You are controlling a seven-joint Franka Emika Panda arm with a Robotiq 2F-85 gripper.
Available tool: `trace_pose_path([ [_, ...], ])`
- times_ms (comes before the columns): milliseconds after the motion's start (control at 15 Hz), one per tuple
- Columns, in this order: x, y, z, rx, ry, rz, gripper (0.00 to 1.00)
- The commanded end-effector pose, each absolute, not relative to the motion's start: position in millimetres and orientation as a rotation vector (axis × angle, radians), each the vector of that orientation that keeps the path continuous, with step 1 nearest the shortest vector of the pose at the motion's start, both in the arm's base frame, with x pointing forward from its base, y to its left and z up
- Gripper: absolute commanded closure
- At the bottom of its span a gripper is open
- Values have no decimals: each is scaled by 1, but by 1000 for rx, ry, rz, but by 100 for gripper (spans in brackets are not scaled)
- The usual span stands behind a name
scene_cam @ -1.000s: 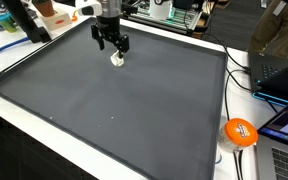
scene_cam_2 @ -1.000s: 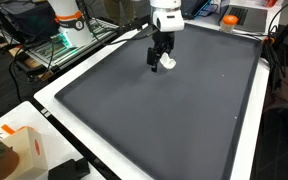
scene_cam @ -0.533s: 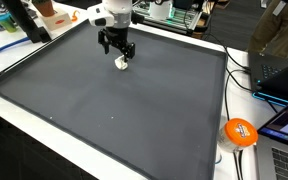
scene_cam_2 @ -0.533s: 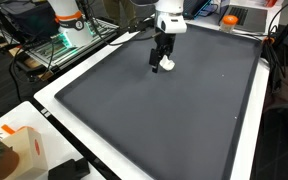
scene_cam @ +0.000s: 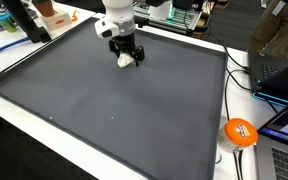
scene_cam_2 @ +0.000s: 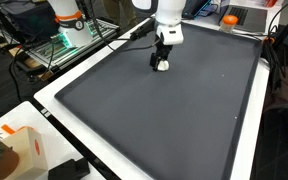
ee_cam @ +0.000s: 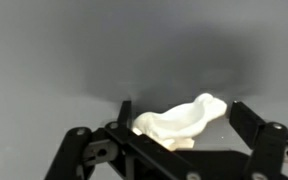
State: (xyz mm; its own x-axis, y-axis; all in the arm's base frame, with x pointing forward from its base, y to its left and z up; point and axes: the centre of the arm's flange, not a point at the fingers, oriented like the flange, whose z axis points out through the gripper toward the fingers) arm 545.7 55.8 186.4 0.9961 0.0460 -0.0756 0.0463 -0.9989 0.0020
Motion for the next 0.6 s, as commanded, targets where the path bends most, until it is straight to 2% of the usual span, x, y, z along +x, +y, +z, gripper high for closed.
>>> trace_pose_path([
  [0,555,31,194,3261,-55,-116,0],
  [333,556,-2,222,3188,-188,-60,0],
  [533,541,1,271,3267,-101,-76,0],
])
